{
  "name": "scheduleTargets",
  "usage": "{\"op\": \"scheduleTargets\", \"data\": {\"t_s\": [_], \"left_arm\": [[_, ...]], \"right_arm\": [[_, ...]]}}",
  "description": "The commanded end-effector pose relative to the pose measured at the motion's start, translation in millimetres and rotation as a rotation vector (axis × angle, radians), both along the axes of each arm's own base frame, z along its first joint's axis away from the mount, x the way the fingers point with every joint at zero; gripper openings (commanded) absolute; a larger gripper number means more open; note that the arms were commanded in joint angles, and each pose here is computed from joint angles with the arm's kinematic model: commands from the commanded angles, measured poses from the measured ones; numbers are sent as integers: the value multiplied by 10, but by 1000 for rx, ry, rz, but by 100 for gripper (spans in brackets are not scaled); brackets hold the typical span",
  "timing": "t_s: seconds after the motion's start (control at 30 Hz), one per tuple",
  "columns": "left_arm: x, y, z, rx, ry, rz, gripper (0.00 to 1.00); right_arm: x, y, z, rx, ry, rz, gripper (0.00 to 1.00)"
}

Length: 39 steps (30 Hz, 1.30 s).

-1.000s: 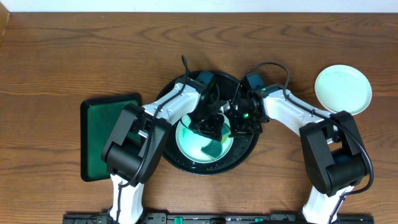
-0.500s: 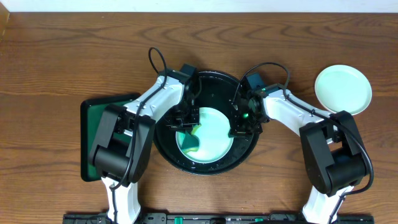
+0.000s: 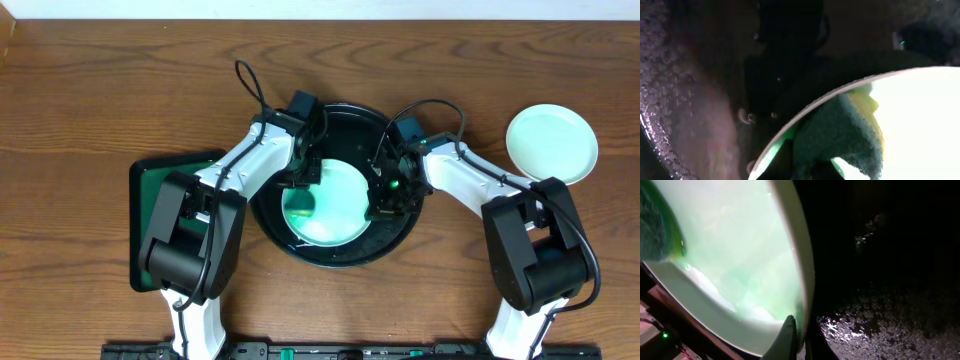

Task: Clean dirty plates on tray and stack at the side
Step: 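Scrub the green-smeared plate with the sponge while the right gripper holds it, then keep rubbing the sponge over the plate surface with the left gripper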

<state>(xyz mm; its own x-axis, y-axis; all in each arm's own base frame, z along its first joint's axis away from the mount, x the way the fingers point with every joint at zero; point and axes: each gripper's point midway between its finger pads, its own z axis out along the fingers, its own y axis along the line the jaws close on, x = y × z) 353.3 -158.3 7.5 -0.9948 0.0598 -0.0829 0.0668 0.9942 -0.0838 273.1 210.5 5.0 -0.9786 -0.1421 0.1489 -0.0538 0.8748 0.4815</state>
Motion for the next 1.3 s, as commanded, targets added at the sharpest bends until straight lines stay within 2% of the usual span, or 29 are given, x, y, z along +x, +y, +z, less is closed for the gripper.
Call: {"op": "scheduleTargets", "data": {"t_s": [0.0, 0.33, 0.47, 0.7, 1.0, 1.17, 1.27], "left_arm": [[235, 351, -337, 161, -61, -71, 8], [266, -409, -129, -65, -114, -425, 7], [230, -633, -61, -92, -137, -520, 7], [32, -1016, 43, -210, -128, -662, 7], [-231, -1348, 277, -444, -115, -811, 7], [-219, -1376, 337, -464, -135, -823, 7], [-56, -1276, 295, -391, -177, -803, 7]], "right_arm": [[-141, -186, -160, -87, 37, 35, 1], [-144, -188, -160, -90, 42, 27, 1], [-145, -188, -160, -90, 42, 27, 1], [-149, -190, -159, -90, 44, 27, 1], [-149, -190, -159, -90, 44, 27, 1], [-150, -190, -159, -90, 45, 27, 1], [-153, -189, -158, -90, 46, 28, 1]]}}
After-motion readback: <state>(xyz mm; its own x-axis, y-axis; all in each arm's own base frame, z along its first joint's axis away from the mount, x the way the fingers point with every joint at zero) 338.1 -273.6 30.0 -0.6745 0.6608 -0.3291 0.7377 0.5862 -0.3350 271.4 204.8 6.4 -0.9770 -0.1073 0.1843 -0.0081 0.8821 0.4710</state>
